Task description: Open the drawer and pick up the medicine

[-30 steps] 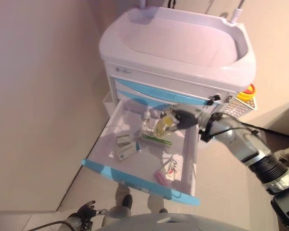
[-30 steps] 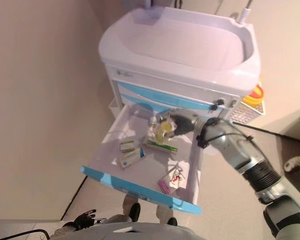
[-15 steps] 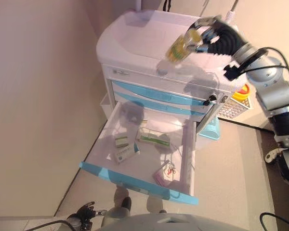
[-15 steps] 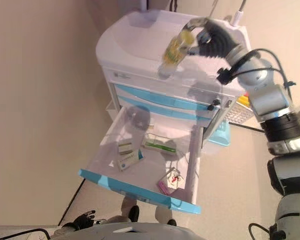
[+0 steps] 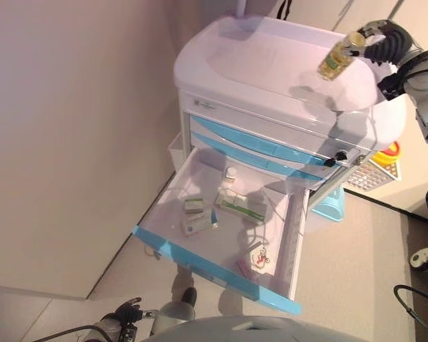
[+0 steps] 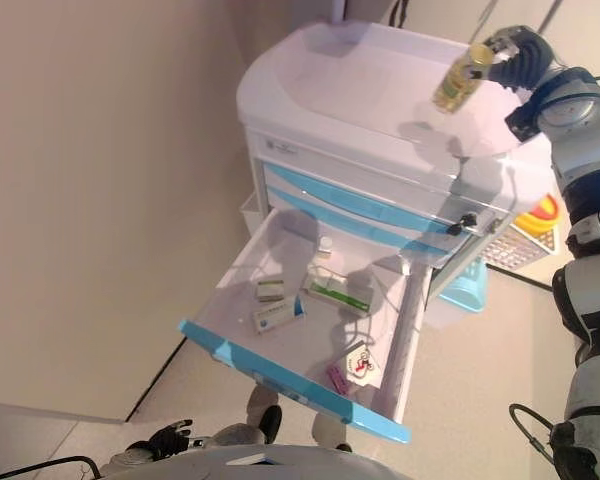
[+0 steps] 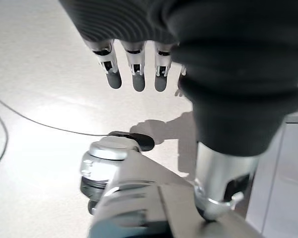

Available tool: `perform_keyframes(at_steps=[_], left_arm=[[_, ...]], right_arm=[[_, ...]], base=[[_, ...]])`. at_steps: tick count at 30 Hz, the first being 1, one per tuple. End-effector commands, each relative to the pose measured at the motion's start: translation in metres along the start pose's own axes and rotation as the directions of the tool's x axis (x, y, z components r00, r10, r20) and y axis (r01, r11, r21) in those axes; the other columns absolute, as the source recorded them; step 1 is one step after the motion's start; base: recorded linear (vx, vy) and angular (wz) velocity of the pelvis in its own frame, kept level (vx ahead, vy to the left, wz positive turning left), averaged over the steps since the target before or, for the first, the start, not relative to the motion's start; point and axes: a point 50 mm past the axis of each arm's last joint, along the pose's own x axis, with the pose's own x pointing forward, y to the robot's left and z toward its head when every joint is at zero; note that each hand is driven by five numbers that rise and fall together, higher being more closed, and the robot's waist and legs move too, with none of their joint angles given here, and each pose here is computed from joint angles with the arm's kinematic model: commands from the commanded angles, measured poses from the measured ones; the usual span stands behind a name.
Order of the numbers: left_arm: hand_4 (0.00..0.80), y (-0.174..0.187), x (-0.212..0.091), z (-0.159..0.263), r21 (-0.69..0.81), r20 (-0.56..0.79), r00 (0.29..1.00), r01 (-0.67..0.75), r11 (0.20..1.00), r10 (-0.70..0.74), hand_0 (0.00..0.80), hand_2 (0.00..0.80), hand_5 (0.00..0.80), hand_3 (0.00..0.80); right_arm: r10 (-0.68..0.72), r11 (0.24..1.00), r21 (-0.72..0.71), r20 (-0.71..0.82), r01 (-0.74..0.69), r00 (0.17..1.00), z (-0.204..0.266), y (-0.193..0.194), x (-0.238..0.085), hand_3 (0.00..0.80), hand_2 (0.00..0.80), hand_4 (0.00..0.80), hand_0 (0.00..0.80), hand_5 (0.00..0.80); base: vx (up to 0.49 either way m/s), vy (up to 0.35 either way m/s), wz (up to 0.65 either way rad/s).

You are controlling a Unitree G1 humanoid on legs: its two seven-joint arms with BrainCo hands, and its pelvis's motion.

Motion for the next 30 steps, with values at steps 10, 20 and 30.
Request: perform_keyframes(at_steps=[10,20,30], left_arm=[[0.0,0.011,-0.003,-0.002,0.052,0.014,1.0,-0.005,0.999,0.004,0.0,0.0,0.0,0.0],[0.0,0.013,-0.003,0.003,0.061,0.043,0.999,-0.01,0.998,0.007,0.0,0.0,0.0,0.0],[0.0,0.016,-0.004,0.01,0.062,0.074,0.997,-0.009,0.998,0.005,0.0,0.0,0.0,0.0]], right_arm=[[-0.217,0.966,-0.152,-0.035,0.209,0.976,0.029,-0.083,-0.009,0.8,0.8,0.8,0.8,0.8],[-0.166,0.968,-0.201,-0.053,0.152,0.985,0.023,-0.081,-0.009,0.8,0.8,0.8,0.8,0.8],[-0.136,0.967,-0.224,-0.071,0.117,0.988,0.021,-0.077,-0.008,0.0,0.0,0.0,0.0,0.0]], base=[[-0.042,-0.016,0.13],[-0.007,-0.002,0.04],[-0.002,-0.002,-0.01]])
